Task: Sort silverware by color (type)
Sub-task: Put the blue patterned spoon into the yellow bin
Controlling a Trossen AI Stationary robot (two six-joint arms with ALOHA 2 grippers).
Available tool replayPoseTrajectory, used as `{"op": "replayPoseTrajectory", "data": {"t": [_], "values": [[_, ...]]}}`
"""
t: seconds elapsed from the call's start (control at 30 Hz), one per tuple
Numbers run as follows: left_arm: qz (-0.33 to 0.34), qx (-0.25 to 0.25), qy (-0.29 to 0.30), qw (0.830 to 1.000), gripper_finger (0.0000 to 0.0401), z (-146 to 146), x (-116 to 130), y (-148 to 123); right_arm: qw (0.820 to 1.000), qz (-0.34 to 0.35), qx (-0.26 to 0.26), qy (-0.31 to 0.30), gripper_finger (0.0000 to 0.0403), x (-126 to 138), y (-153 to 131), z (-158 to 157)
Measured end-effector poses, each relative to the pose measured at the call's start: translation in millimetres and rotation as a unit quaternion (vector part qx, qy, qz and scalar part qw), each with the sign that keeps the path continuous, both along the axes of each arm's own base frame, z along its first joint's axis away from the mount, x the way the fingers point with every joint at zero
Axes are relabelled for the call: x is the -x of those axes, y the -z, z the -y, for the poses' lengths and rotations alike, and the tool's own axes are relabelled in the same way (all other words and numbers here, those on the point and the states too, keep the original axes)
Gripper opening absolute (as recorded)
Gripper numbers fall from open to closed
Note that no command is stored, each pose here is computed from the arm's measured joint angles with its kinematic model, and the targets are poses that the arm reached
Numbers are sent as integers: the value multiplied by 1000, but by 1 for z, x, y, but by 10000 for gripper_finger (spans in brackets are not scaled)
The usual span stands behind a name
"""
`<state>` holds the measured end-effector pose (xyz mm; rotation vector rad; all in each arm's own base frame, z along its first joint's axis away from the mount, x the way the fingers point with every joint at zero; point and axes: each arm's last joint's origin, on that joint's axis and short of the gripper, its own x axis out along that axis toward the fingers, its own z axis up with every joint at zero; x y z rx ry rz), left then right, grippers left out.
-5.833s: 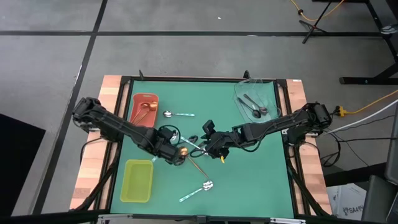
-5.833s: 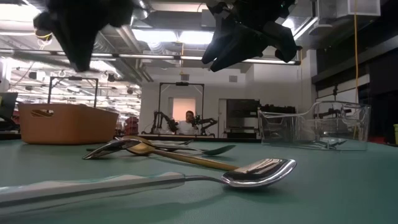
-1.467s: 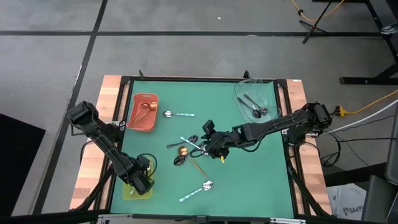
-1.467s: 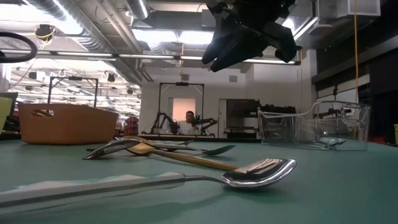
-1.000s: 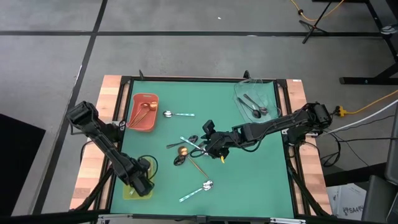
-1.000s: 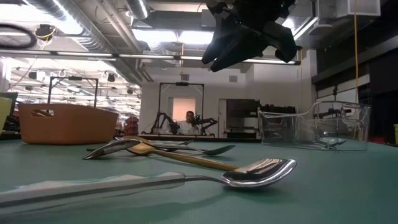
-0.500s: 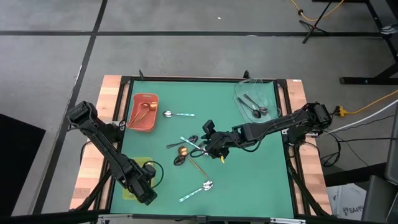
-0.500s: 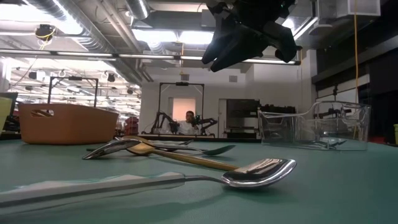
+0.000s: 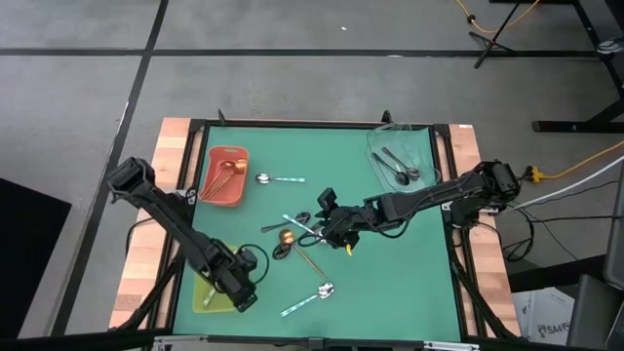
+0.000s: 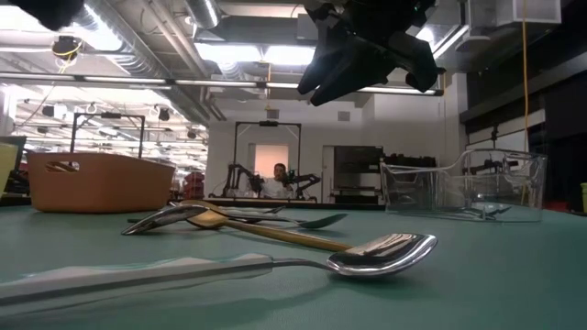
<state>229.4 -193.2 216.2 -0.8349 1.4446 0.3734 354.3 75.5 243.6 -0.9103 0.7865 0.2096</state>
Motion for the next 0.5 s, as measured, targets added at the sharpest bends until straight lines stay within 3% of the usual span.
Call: {"op": "replayPoseTrajectory", "data": {"t": [0.5], "values": [[38,-25,59,997,103,-47,-32,0,1000,0,0,0,124,0,0,0]]}}
